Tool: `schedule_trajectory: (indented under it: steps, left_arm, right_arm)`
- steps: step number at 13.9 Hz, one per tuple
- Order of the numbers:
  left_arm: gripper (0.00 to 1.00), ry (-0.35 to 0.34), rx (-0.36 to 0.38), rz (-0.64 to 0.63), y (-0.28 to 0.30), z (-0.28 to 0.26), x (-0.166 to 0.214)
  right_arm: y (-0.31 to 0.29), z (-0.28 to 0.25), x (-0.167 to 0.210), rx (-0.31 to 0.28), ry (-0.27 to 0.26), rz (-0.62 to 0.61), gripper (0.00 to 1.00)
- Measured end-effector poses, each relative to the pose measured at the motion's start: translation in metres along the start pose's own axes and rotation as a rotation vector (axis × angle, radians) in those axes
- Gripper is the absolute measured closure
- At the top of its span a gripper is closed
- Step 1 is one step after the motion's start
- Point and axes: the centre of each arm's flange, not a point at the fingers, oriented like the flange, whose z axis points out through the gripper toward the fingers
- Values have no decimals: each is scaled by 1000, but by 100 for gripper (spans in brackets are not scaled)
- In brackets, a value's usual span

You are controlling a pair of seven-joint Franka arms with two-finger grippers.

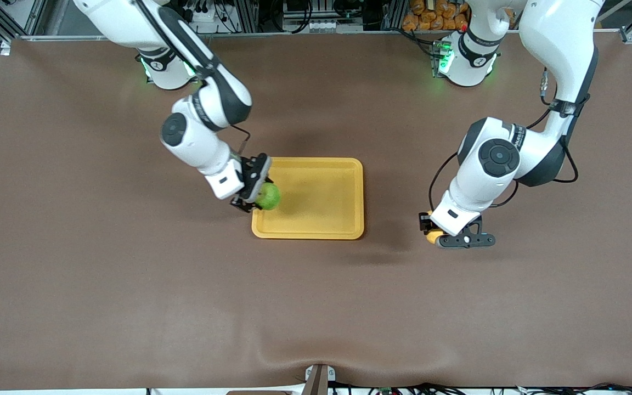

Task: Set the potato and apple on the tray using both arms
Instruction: 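Carry the apple onto the tray and open the right gripper, then move the potato over the tray while the right gripper withdraws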

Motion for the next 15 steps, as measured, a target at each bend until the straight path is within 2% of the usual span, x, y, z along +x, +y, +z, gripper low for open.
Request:
schedule_trajectory:
  steps: [1,3,6,9,12,15]
  left_arm:
    - [50,5,-9,-10,9,-5,-1]
    - [50,13,-24,-11,25,-12,-3]
    - [50,14,-39,-25,56,-15,-14]
    - [50,7,-51,-42,88,-13,-28]
    - [50,-9,-58,-79,114,-5,-41]
    - [50,-43,-55,-83,137,17,-55]
  right_arm:
    - [-4,14,-3,9,-8,0,15]
    - [-3,26,-10,16,-18,-5,1]
    - [6,18,-7,5,-7,-5,0]
    - [31,-18,-12,47,-28,31,0]
    - [76,-75,-42,47,-31,57,0]
    - [116,-116,-90,62,-49,108,0]
